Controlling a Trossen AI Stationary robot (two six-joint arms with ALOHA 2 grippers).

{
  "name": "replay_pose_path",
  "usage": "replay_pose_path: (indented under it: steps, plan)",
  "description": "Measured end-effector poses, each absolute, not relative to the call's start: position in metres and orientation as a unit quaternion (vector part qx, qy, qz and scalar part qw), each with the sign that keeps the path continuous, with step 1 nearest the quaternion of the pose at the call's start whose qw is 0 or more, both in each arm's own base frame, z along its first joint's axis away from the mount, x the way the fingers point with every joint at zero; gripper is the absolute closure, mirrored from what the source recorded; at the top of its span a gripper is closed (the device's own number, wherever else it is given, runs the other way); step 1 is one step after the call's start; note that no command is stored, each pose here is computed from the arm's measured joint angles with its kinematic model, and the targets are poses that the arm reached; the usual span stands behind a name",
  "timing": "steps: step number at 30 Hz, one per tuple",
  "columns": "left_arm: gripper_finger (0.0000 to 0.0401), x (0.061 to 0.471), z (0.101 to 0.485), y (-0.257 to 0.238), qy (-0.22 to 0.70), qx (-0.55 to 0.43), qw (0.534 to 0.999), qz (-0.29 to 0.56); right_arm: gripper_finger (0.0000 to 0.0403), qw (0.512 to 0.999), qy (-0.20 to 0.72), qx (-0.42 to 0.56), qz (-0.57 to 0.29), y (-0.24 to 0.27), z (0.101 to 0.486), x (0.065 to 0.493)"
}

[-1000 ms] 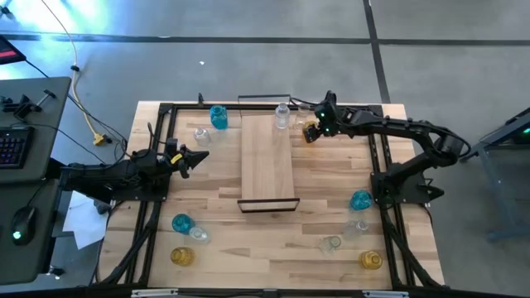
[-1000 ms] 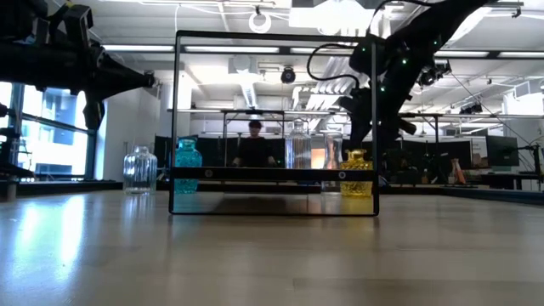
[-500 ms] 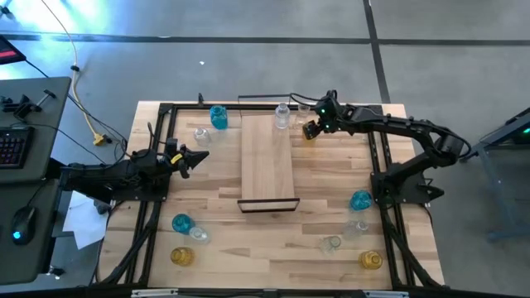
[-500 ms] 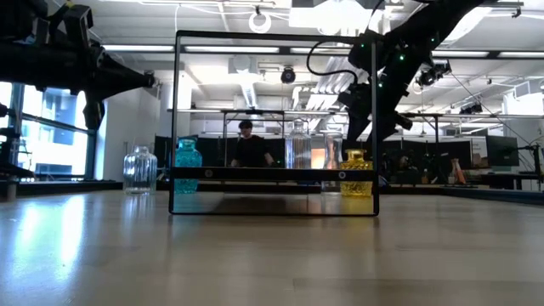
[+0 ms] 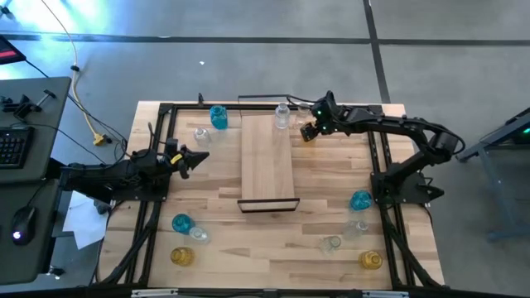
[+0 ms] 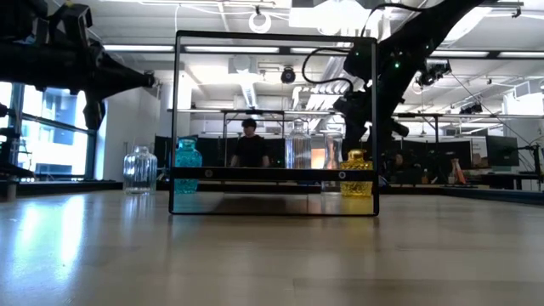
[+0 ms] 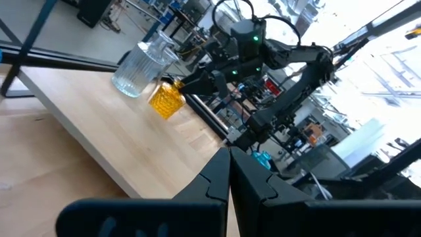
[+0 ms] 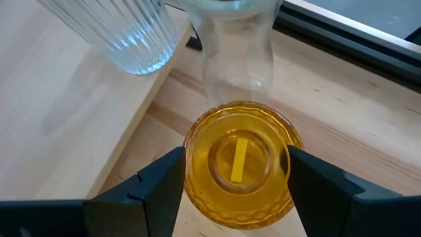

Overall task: Sort vases onto shelf
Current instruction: Put the top yellow flower vase on the shelf

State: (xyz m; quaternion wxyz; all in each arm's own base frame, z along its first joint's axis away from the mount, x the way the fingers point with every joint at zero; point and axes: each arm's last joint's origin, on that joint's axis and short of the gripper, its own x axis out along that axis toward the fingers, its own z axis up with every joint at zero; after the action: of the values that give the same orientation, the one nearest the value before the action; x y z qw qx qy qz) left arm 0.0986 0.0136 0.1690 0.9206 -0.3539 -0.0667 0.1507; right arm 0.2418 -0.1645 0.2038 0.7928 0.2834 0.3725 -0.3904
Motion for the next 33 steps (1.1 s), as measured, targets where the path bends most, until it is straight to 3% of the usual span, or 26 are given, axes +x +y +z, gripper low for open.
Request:
replay_pose_path:
  steps: [5, 13, 33]
  plan:
    - [0.0400, 0.0988, 0.1689, 0.0133, -0.066, -0.365, 0.917, 0.145, 0.0174, 0.795, 0.375, 0.279, -0.388, -0.1645, 0.2035, 0.2420]
    - [0.0400, 0.0988, 0.1689, 0.0132, -0.066, -0.365, 0.917, 0.144, 0.0240, 0.800, 0.379, 0.267, -0.380, -0.1646, 0.2038, 0.2423]
    - [0.0400, 0.0988, 0.1689, 0.0132, -0.066, -0.365, 0.917, 0.145, 0.0240, 0.795, 0.409, 0.268, -0.360, -0.1631, 0.2110, 0.2420]
